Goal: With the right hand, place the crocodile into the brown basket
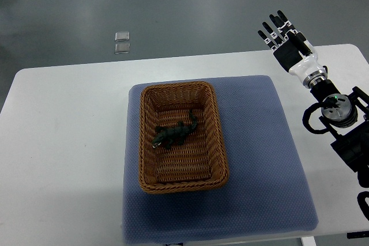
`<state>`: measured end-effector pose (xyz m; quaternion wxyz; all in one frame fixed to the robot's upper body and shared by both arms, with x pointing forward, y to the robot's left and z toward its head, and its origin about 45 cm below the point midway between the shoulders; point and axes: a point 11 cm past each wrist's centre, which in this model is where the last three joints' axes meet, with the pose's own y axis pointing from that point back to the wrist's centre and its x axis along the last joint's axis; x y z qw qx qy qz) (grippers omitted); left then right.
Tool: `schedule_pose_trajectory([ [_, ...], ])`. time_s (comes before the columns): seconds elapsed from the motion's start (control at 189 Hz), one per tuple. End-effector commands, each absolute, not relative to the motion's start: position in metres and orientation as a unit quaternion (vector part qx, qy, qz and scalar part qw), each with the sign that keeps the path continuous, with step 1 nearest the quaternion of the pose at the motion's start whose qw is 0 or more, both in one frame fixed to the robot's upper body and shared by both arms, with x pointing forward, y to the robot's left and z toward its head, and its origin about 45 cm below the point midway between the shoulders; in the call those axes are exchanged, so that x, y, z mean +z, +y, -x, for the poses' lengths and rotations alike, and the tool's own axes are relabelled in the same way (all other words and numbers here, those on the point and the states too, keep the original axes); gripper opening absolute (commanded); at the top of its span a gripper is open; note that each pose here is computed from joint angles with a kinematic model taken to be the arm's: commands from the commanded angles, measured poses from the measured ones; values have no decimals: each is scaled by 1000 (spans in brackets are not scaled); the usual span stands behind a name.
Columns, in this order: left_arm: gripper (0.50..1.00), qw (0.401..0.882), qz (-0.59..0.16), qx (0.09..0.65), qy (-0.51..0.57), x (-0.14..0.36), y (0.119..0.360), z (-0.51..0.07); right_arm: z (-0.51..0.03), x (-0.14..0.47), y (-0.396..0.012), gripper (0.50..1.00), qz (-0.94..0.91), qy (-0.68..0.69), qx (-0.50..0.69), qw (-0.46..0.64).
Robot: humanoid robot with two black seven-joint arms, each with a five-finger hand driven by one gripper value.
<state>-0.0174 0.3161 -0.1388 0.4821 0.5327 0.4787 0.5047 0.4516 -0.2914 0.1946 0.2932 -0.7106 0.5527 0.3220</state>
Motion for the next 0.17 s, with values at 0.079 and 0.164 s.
schedule_pose_trajectory([
  [0.079,1000,482,-533,505,478,-139,316,17,-445,182,-291,928,708,549,332,295],
  [0.164,1000,482,-533,505,479,-139,316,17,-445,180,-292,928,706,552,332,294],
])
